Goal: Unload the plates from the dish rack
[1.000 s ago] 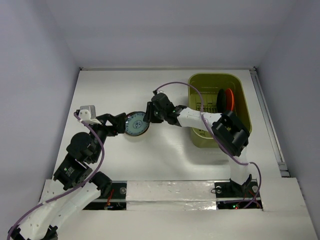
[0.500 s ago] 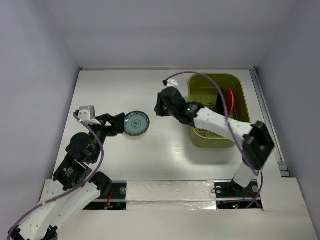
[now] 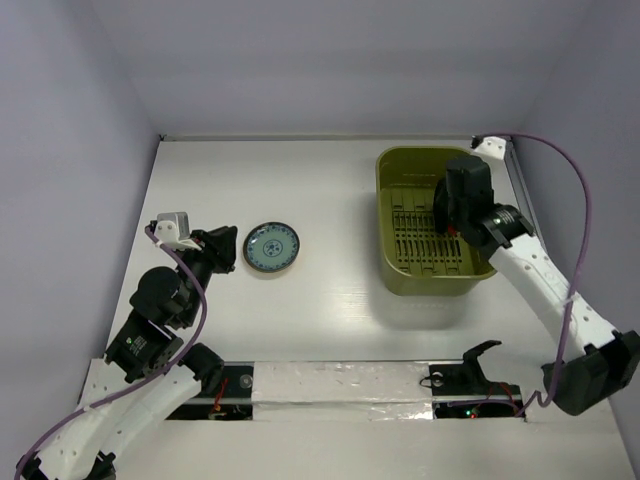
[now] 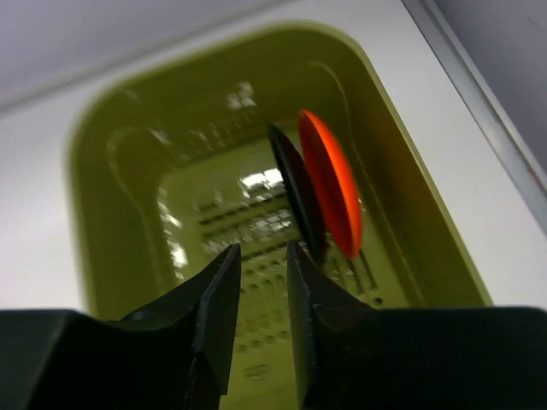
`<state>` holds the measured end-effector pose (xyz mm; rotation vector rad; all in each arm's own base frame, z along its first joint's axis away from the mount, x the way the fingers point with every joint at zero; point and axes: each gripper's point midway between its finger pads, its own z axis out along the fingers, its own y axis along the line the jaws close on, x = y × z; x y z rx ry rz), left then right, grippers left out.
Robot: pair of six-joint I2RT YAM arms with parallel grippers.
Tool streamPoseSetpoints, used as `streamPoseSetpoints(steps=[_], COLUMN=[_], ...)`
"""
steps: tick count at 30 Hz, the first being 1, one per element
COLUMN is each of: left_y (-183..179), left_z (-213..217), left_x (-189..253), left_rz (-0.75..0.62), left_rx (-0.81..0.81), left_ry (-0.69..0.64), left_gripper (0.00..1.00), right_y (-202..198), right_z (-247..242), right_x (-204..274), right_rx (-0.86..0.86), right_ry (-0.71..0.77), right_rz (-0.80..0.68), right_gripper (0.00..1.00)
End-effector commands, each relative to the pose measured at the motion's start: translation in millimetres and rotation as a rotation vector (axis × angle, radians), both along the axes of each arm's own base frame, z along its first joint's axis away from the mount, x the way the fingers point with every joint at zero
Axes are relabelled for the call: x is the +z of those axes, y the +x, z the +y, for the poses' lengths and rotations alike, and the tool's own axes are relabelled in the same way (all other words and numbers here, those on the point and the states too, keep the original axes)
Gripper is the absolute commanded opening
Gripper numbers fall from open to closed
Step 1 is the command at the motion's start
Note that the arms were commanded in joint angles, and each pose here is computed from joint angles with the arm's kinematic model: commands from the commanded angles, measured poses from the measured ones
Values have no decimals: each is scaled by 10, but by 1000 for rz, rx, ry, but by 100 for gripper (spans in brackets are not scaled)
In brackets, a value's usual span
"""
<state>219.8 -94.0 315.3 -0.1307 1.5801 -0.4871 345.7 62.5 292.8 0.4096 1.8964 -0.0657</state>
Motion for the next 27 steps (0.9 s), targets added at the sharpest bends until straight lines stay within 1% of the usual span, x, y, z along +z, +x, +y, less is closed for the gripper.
streamPoseSetpoints(steps=[1,2,3,4,5,6,7,8,13,22,25,26,27], left_y=[4,6,6,4,3,2,5,6,10,7,8,5,6], left_z=[-12,-10,-10,-8,-10,-13,-15,-19,-30,-28,-25,-23,-21], left_x=[112,105,101,112,108,112,109,105,102,105,105,109,109], left_rz=[-41,-40,-38,-42,-41,-42,-41,-40,-40,-41,-41,-42,-42], left_rx=[-7,-5,-5,-5,-7,-8,-8,-10,-14,-14,-13,-13,-11], left_ry=[-25,-24,-23,-25,-23,-25,-23,-22,-18,-19,-19,-20,-20], left_gripper=[19,22,25,31,33,35,39,40,41,41,41,41,41], right_y=[48,102,151,189,207,284,324,355,489,664,698,702,699], right_z=[-202,-226,-287,-322,-362,-359,-380,-417,-460,-417,-414,-416,-429], right_x=[-330,-428,-433,-468,-425,-583,-589,-609,-778,-949,-947,-936,-915], right_rx=[-34,-35,-51,-58,-63,-58,-62,-66,-66,-36,-34,-34,-39], right_ry=[-136,-163,-172,-182,-190,-205,-210,-219,-254,-305,-315,-318,-324], right_rz=[139,179,189,201,195,243,247,257,308,362,370,373,373], right_gripper=[40,41,41,41,41,41,41,41,41,35,24,19,16])
